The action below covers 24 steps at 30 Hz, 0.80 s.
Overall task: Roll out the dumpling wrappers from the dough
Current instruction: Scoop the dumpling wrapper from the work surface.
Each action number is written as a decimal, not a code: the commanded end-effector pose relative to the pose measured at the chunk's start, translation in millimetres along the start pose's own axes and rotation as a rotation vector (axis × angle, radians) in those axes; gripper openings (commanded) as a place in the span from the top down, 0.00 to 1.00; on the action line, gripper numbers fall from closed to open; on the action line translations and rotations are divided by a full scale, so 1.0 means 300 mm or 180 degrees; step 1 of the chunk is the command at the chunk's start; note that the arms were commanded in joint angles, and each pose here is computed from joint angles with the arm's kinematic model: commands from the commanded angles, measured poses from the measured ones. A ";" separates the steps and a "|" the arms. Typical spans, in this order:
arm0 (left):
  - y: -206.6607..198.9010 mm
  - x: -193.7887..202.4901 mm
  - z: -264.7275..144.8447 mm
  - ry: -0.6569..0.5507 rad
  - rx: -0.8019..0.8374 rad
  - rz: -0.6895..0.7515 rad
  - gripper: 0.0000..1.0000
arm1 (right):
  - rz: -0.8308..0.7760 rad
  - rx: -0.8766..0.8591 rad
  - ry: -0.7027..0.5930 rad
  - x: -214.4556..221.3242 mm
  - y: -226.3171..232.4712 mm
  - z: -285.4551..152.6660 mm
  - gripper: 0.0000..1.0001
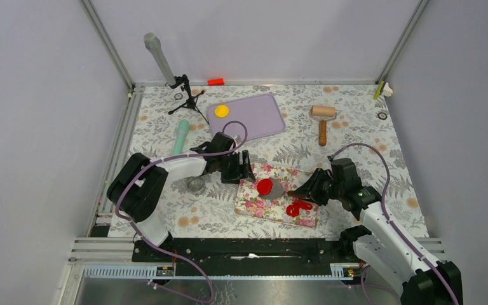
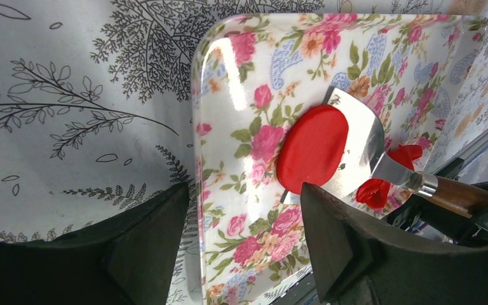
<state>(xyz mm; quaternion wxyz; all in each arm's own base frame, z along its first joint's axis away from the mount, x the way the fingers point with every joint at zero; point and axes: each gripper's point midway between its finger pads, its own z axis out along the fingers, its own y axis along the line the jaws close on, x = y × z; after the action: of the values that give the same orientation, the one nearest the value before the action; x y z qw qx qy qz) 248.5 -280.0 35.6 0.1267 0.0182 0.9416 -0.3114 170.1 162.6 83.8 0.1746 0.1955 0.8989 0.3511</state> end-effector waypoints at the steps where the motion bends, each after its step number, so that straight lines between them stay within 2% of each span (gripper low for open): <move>1: -0.020 -0.021 0.008 -0.0036 0.0037 0.0072 0.29 | -0.0021 0.0651 -0.0047 0.010 -0.124 -0.035 1.00; 24: 0.022 -0.008 0.021 0.0016 -0.0075 0.0056 0.32 | -0.0315 0.0996 -0.0348 -0.079 -0.115 -0.116 1.00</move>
<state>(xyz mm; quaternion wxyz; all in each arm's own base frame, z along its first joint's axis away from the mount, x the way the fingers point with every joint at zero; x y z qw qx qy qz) 249.7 -281.0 34.2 0.1269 0.0191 0.9410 -0.3131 172.7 137.6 101.5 0.1996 0.1969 0.9200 0.2739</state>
